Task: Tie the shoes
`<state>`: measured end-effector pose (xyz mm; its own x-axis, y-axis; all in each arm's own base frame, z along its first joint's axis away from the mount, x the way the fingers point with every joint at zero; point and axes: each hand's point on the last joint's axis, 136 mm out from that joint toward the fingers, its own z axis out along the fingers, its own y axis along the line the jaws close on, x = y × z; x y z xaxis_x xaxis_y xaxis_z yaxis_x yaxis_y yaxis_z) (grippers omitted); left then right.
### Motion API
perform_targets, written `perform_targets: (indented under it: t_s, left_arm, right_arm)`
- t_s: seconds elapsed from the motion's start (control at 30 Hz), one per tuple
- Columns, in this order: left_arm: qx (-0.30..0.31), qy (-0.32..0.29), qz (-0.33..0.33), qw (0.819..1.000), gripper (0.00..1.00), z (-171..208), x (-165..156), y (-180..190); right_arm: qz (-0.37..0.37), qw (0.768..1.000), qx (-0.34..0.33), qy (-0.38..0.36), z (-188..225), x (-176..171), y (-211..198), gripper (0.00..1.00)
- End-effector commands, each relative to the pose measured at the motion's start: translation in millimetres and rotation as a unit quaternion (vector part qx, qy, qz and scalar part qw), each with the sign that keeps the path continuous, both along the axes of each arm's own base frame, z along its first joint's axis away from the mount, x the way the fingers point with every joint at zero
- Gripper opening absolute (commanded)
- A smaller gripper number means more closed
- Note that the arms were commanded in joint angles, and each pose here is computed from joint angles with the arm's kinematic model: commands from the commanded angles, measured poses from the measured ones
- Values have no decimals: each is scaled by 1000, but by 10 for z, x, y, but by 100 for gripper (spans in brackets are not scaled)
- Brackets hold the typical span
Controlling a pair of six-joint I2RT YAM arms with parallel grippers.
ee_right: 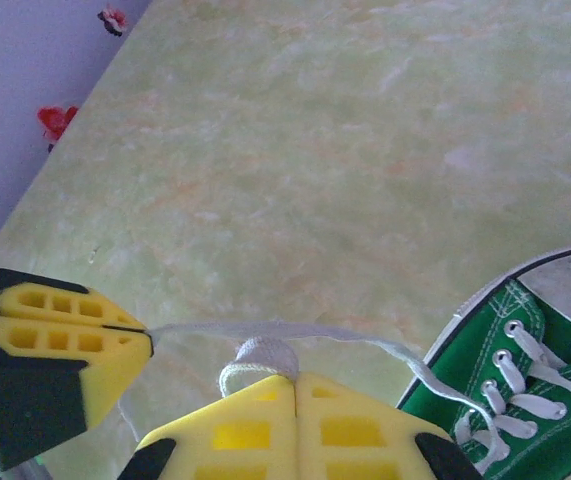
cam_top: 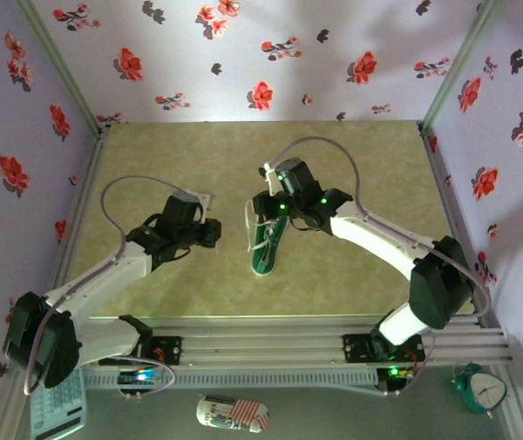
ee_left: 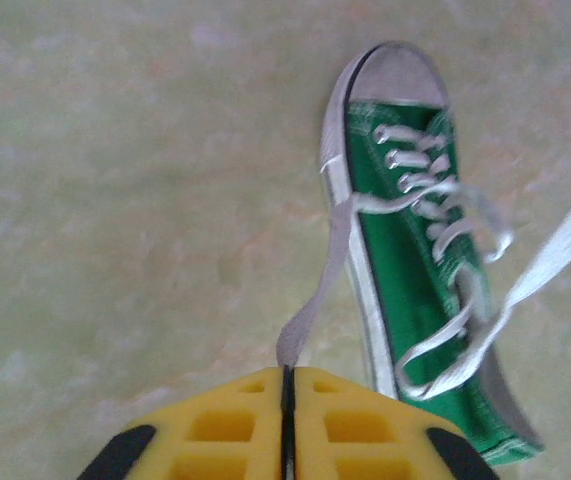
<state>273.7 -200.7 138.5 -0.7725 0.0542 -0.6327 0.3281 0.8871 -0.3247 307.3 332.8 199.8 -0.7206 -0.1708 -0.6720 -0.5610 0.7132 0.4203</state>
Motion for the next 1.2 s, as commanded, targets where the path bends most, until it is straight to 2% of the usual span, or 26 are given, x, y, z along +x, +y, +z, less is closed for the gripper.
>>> perform_targets:
  t_s: [0.0, 0.1, 0.27, 0.33, 0.53, 0.77, 1.17]
  left_arm:
    - [27, 27, 32, 999, 16, -247, -110, 201]
    - [39, 37, 54, 997, 22, -385, -127, 294]
    - [46, 35, 81, 995, 50, -440, -109, 387]
    - [44, 29, 80, 995, 54, -427, -91, 395]
    - [75, 35, 43, 996, 51, -528, -32, 289]
    - [109, 35, -11, 993, 50, -652, 135, -72]
    - [161, 29, -59, 985, 50, -822, 423, -473]
  right_arm:
    - [45, 998, 34, -6, 124, -43, 199, 0]
    - [57, 998, 29, -3, 98, -50, 279, 0]
    - [40, 999, -2, -5, 20, 45, 257, 0]
    - [34, 999, -12, -8, -2, 66, 228, 0]
    - [-3, 999, -37, -15, -31, 122, 71, 0]
    - [-88, 995, -49, -19, -49, 97, -343, 0]
    - [-122, 991, -57, -13, -130, -112, -729, 0]
